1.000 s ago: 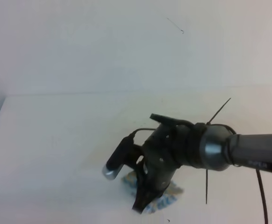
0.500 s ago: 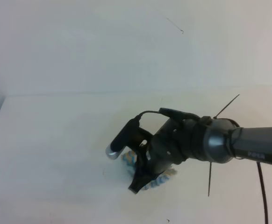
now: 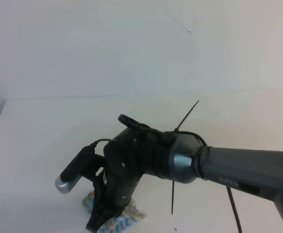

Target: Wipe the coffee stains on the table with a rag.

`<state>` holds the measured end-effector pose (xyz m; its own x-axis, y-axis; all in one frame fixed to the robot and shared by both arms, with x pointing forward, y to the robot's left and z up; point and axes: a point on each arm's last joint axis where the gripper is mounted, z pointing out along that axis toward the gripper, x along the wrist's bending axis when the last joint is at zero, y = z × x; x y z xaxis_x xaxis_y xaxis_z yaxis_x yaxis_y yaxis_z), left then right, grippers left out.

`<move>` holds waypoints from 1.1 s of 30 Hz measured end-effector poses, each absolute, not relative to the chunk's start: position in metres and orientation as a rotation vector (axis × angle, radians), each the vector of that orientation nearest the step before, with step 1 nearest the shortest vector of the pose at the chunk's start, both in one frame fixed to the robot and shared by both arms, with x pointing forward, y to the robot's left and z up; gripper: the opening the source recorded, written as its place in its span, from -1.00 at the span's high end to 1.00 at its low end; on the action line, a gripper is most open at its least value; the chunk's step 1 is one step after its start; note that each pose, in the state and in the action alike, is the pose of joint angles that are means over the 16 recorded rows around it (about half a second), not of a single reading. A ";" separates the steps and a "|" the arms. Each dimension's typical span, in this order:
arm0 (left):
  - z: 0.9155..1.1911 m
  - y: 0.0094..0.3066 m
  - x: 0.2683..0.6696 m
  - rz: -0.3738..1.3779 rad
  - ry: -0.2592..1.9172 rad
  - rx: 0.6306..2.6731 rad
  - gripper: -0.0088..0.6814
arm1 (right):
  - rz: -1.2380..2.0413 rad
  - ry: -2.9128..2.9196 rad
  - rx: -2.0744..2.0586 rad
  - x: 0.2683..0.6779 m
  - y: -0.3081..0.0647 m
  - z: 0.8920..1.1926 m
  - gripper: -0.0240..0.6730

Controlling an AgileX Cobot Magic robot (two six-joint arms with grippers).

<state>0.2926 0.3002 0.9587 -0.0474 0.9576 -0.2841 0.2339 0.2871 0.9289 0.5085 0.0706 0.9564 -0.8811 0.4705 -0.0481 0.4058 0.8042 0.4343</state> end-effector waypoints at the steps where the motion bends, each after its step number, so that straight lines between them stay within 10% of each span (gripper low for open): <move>1: 0.959 0.300 0.293 0.874 1.516 1.149 0.98 | 0.634 2.818 0.700 0.509 0.068 0.963 0.93; 16: 0.959 0.300 0.293 0.874 1.516 1.149 0.98 | 0.572 2.341 1.021 0.541 -0.080 1.054 0.93; 24: 0.959 0.300 0.293 0.874 1.516 1.149 0.98 | 0.575 2.279 1.364 0.549 -0.157 1.019 0.93; 33: 0.959 0.300 0.293 0.874 1.516 1.149 0.98 | 0.643 2.337 1.612 0.554 -0.158 0.953 0.89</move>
<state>0.2926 0.3002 0.9587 -0.0474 0.9576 -0.2843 0.2339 0.2874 0.9288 0.5544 -0.1579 0.9529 -0.3687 0.9277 0.0578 0.8268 0.2989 0.4765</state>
